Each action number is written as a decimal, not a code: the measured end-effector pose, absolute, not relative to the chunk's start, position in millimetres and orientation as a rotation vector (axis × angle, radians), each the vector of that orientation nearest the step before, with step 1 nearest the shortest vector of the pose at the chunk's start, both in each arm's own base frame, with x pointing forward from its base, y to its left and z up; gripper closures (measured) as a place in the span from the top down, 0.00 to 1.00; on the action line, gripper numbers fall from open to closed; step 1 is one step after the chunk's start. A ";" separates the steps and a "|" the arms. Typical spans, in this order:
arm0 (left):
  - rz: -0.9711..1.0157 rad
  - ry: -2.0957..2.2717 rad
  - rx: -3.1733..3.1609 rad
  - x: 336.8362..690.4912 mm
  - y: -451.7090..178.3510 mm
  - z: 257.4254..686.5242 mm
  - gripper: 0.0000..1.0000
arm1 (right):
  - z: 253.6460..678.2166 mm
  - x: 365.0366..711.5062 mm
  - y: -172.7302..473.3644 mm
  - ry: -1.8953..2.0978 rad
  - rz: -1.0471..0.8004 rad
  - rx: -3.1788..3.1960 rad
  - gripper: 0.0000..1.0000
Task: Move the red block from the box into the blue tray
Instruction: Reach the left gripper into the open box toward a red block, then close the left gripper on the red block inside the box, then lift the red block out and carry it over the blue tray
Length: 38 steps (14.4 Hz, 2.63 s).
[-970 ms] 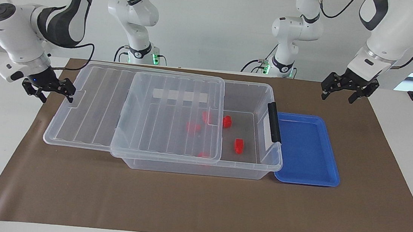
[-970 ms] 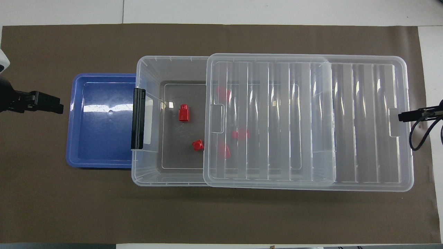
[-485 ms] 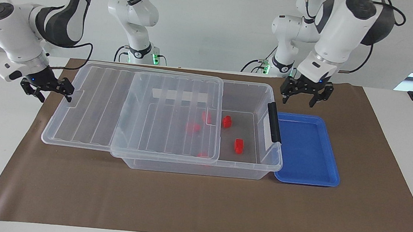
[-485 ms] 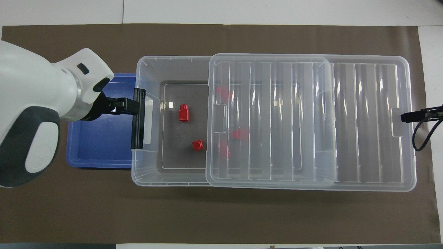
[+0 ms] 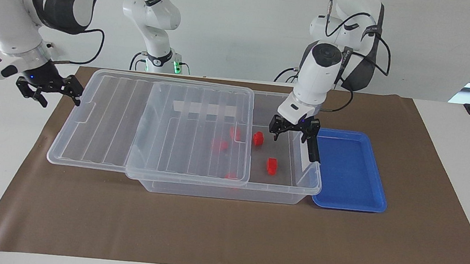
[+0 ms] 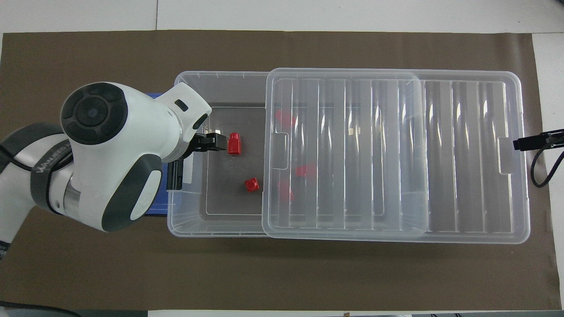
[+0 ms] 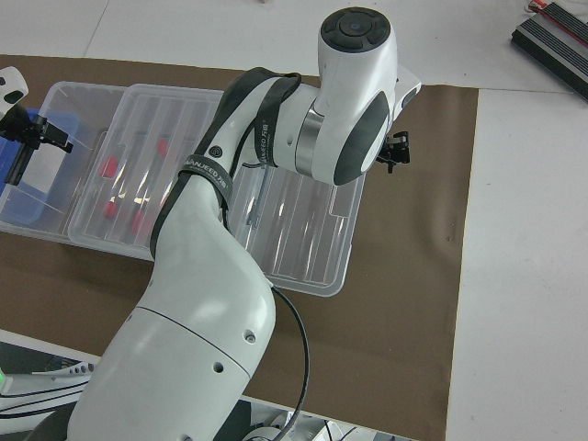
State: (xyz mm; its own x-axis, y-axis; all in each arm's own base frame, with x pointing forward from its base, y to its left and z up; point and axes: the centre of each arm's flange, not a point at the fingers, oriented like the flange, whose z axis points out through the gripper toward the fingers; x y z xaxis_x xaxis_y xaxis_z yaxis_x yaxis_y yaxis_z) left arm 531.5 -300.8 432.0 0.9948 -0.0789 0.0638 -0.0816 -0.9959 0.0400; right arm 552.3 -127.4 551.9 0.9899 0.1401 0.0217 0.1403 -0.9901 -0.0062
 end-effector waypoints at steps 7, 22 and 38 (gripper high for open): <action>0.108 -0.167 3.083 525.8 -317.7 366.8 1.00 | 603.0 534.0 -88.6 -0.154 0.041 -3.118 1.00; 0.093 -0.177 3.086 527.6 -327.5 314.2 0.34 | 600.7 536.0 -76.7 -0.154 0.050 -3.117 1.00; 0.137 -0.133 3.095 489.0 -283.4 498.3 0.33 | 599.6 535.5 -80.5 -0.143 0.052 -3.117 1.00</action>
